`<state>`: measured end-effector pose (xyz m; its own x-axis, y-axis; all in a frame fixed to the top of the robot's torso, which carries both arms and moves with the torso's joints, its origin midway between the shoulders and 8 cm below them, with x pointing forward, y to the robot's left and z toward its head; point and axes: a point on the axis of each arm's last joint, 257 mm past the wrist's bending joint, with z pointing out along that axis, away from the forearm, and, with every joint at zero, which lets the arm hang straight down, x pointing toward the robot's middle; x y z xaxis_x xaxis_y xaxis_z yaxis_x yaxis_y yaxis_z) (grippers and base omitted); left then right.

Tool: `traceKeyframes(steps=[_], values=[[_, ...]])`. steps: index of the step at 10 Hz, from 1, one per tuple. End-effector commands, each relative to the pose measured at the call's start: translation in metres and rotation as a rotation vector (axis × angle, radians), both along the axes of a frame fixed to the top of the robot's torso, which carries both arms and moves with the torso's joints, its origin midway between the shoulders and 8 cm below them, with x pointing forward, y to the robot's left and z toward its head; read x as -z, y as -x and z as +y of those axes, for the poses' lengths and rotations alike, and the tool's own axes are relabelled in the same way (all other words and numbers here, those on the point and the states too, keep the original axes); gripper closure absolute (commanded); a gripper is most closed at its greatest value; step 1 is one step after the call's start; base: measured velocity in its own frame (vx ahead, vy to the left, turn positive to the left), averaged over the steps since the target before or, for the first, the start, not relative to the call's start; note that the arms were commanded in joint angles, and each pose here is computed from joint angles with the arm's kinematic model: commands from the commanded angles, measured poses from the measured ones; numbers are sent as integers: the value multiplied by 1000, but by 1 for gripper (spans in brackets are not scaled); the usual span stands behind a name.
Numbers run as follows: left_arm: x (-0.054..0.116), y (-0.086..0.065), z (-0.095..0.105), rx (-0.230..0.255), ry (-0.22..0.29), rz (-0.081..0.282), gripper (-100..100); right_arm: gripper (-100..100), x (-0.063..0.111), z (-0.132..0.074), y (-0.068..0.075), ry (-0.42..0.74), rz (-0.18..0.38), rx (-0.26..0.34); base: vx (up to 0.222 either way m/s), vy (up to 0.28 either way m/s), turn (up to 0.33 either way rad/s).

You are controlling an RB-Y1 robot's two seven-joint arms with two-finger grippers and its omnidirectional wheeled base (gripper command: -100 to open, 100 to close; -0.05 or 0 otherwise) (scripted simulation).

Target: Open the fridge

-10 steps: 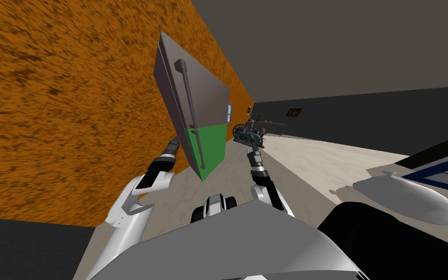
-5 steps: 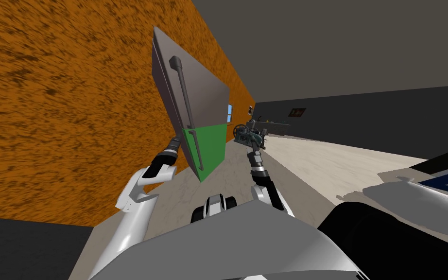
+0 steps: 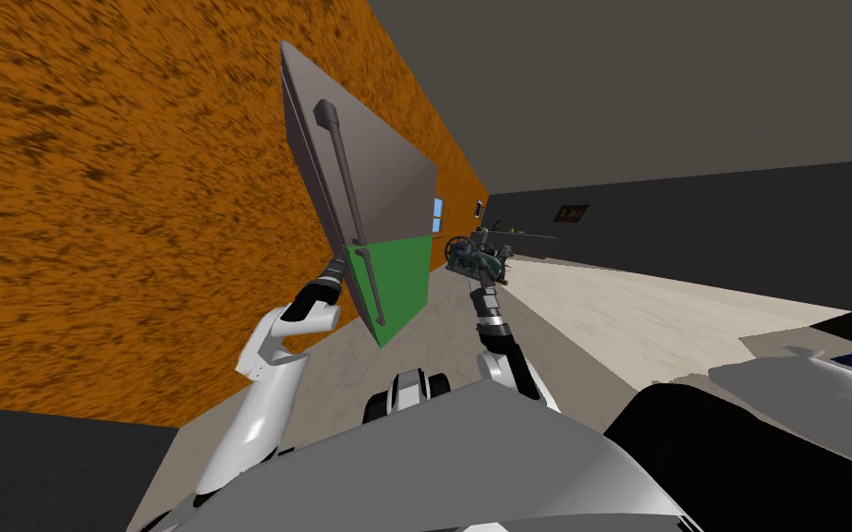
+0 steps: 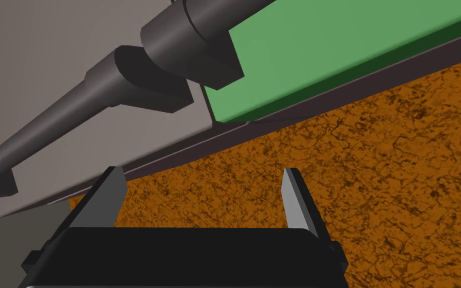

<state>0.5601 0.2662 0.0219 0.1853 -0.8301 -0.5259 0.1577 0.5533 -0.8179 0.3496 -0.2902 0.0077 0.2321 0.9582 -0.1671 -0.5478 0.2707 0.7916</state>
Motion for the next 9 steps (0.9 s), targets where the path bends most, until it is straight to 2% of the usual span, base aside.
traceKeyframes(steps=[1, 2, 4, 5, 7, 8, 9], values=[[-4, -16, -8, 1, 4, 42, -100, 0, 0, 0, 0, 0, 0, 0, 39, -79, 96], [-4, -18, -8, -1, 7, 51, -100, 0, 0, 0, 0, 0, 0, 0, 20, -70, 34], [-9, -31, -18, 7, 10, 88, -100, 0, 0, 0, 0, 0, 0, 0, 32, -68, 81], [-10, -32, -18, 6, 11, 92, -100, 0, 0, 0, 0, 0, 0, 0, 24, -48, 36], [-13, -44, -28, 15, 10, 131, -100, 0, 0, 0, 0, 0, 0, 0, 14, -42, 84], [-16, -45, -30, 16, 11, 129, -100, 0, 0, 0, 0, 0, 0, 0, 14, -40, 30], [-20, -50, -35, 21, 9, 147, -100, 0, 0, 0, 0, 0, 0, 0, 8, -36, 58]])
